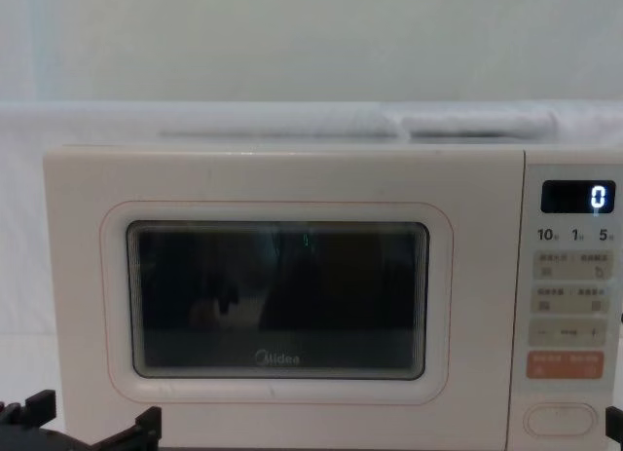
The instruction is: Press the button to open the microwave door with one hand; close the microwave door with the other hand.
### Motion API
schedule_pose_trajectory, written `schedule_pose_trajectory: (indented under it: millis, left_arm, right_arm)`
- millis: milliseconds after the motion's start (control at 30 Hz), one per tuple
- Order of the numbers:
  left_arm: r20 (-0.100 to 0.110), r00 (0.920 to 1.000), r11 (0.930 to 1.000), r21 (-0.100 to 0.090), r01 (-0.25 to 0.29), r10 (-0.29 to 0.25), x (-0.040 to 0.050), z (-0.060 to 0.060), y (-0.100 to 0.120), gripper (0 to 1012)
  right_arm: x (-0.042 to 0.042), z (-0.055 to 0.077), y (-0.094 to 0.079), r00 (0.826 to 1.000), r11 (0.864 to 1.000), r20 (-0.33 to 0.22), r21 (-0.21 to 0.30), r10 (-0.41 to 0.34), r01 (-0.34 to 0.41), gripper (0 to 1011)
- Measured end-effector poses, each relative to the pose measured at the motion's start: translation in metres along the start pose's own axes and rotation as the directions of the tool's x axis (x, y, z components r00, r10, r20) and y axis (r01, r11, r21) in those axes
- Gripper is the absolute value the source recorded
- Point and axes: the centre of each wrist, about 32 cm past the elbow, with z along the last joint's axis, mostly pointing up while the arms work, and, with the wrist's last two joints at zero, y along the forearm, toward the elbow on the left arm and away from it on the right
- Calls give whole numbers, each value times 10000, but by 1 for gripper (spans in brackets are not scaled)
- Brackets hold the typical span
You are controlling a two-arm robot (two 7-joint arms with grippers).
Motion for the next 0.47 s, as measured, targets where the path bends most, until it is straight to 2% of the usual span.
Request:
schedule_pose_trajectory:
  millis: [467]
  left_arm:
    - [-1, 10000, 10000, -10, 26, -26, 0, 6, -3, 1001]
  right_arm:
    - [0, 0, 0, 10000, 10000, 0, 0, 0, 0, 1001]
